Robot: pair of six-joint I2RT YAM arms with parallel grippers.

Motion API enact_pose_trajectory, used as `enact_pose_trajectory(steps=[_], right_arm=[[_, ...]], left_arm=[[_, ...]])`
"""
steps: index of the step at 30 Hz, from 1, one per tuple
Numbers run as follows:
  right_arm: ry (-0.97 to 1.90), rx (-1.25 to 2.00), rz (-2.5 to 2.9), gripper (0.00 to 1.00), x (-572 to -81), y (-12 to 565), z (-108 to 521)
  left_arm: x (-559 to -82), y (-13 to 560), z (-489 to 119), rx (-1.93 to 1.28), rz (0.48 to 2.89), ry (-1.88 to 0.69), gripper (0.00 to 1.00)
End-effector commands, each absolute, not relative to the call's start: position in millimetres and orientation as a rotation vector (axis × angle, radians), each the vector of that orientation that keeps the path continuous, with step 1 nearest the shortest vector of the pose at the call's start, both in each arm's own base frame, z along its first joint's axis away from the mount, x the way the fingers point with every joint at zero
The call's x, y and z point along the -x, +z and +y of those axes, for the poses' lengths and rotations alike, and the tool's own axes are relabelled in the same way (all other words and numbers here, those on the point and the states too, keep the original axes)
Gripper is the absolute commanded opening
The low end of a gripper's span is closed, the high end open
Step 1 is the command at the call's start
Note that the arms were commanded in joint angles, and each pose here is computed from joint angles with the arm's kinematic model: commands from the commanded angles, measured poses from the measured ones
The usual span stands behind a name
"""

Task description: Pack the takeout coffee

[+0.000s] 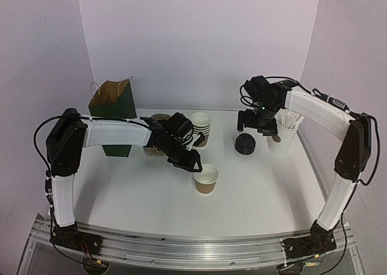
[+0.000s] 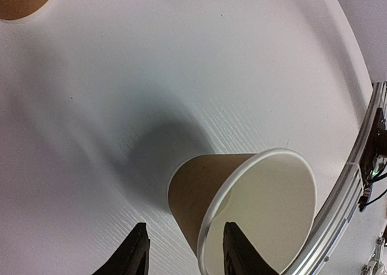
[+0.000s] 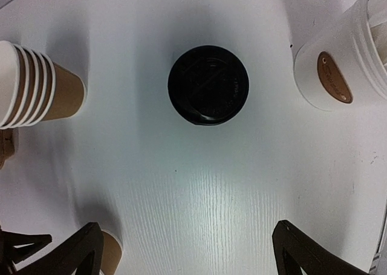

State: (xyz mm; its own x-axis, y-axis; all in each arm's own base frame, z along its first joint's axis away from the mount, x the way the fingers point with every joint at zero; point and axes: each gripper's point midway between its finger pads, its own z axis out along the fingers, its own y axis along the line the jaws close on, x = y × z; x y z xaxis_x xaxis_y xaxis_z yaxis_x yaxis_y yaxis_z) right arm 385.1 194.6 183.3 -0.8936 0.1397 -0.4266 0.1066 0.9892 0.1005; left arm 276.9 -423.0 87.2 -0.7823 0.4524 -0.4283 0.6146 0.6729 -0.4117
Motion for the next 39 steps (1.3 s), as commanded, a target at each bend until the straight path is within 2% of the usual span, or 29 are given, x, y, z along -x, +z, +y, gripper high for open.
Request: enact_pose_trajectory(steps=[1, 13, 21, 29, 39], right_arm=[[0.122, -0.204, 2.725, 0.98, -394, 183, 191], [0.086, -0.095, 2.836, 0.98, -437, 131, 186], [0.092, 0.096, 2.870, 0.98, -463, 102, 190], [-0.020, 0.214, 2.857, 0.98, -478, 87, 180], [-0.026, 0.259, 2.887, 0.98, -486, 68, 174]], left_arm=[[-290, 125, -435, -0.852, 2.511, -0.794, 0.43], [-308, 218, -446, -0.834, 2.356, -0.808, 0.62], [-321, 265, -440, -0.762, 2.268, -0.770, 0.63], [-323, 265, -437, -0.713, 2.280, -0.766, 0.63], [-326, 266, -437, -0.688, 2.278, -0.764, 0.63]])
